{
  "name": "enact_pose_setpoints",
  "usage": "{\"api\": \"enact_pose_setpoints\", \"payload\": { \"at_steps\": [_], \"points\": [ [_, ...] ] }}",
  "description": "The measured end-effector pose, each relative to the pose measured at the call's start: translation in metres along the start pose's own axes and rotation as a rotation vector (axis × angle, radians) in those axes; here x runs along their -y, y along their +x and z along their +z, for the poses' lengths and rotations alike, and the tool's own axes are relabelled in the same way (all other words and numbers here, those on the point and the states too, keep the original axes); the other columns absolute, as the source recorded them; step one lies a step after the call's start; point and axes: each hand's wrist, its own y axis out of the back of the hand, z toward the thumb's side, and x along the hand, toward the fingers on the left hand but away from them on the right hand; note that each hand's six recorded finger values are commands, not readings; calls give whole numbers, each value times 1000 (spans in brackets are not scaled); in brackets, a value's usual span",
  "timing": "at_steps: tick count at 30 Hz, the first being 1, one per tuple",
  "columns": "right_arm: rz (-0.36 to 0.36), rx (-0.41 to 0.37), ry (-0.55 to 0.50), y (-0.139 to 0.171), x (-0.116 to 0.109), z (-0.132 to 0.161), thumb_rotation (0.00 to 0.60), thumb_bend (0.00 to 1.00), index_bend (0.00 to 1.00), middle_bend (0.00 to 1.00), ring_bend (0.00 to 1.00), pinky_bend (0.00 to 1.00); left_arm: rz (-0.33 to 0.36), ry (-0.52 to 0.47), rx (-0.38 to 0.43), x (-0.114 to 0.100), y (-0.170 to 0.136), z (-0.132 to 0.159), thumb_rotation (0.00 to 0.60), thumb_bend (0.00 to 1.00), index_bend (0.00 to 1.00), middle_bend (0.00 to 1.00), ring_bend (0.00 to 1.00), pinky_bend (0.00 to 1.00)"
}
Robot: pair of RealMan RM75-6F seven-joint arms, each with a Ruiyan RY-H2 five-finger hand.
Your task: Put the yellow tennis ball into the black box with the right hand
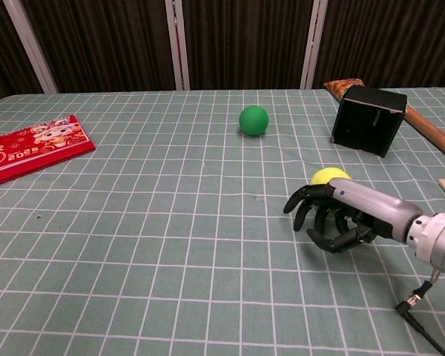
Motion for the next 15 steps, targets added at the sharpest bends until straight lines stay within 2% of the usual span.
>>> {"api": "enact_pose_setpoints", "payload": {
  "at_steps": [11,15],
  "points": [
    [-34,21,-28,-7,-25,-11,600,546,236,334,351,690,-1,2,0,1,0,2,600,112,0,0,0,0],
    [-38,31,-25,-9,-31,-15,600,546,182,306,325,655,-1,4,0,1,0,2,600,112,0,0,0,0]
  ]
}}
